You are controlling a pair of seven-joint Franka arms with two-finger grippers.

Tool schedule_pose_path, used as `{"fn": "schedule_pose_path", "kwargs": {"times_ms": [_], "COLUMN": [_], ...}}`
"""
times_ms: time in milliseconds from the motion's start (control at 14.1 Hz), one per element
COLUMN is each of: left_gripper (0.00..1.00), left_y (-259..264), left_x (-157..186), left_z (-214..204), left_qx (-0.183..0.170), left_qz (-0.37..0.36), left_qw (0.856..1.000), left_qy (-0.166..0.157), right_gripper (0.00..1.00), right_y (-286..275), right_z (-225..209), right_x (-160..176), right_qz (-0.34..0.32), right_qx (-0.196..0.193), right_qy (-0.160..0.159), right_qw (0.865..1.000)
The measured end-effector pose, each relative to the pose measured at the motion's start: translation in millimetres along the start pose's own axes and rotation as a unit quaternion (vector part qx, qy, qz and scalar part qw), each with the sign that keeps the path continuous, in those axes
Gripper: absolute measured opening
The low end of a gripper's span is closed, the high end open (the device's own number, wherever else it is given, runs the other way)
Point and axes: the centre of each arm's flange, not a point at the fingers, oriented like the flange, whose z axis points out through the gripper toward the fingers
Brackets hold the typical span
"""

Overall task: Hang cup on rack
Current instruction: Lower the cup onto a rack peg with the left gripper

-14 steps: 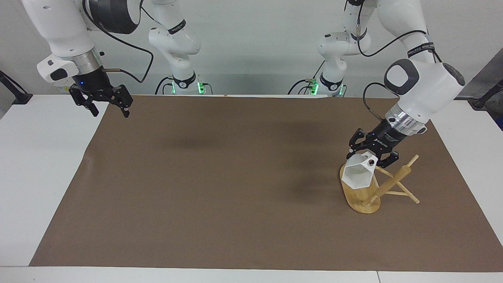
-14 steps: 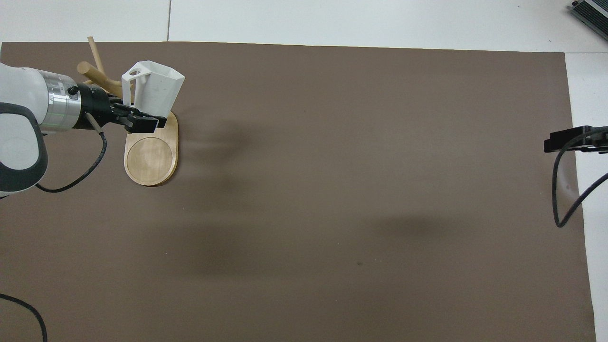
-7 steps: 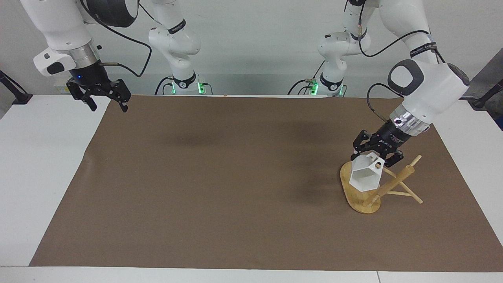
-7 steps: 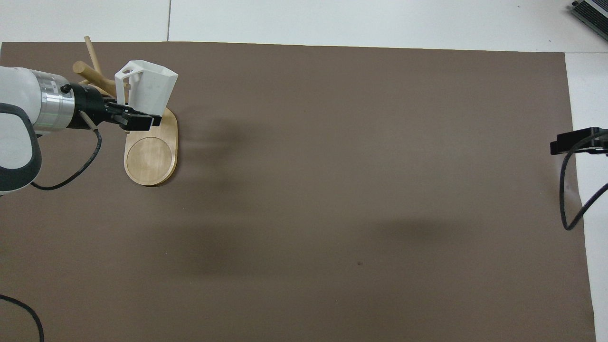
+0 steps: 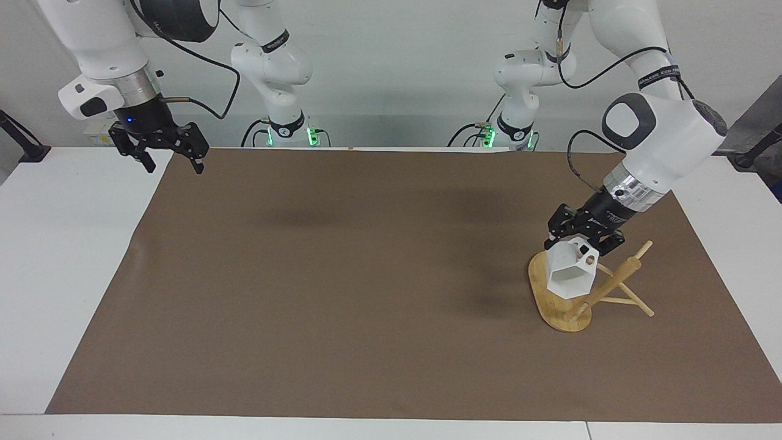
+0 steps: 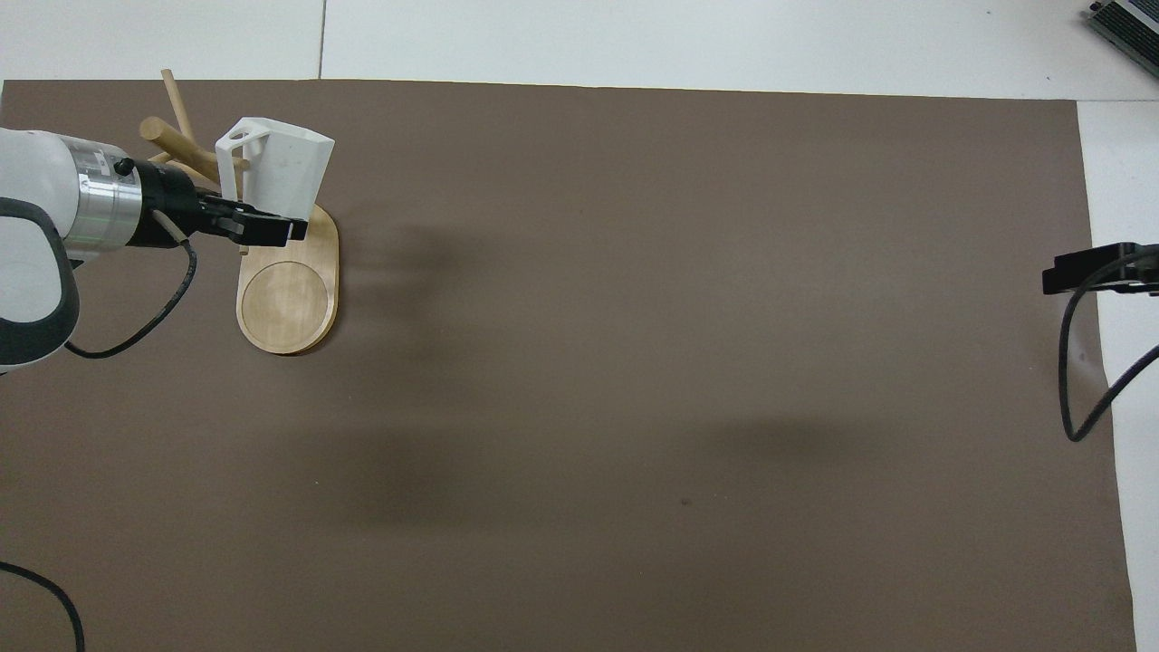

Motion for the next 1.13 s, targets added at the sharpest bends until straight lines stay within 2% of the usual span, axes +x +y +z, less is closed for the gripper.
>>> {"fn": "schedule_pose_path", "kwargs": {"times_ms": [638, 780, 921, 1134], "left_gripper": [0.68, 0.71, 0.84, 0.87], "left_y": [9, 13, 13, 7], "left_x": [12, 13, 15, 17], "left_z": [-2, -4, -9, -21], "left_qx": [-0.023, -0.028, -0.033, -0.042], "left_qz": [-0.007, -0.007, -0.004, 0.015], "left_qw": [1.000, 0.999, 0.999, 0.998], "left_qy": [0.012, 0.015, 0.021, 0.034], "right_gripper": [1.00, 1.00, 1.00, 1.00], "right_y": [0, 0, 0, 0], "right_z": [0, 0, 0, -1], "right_x": [0, 0, 0, 0], "right_qz": [0.000, 0.000, 0.000, 0.000], "right_qx": [0.000, 0.000, 0.000, 0.000], "right_qy": [0.000, 0.000, 0.000, 0.000], "right_qw": [1.000, 1.000, 1.000, 1.000]}}
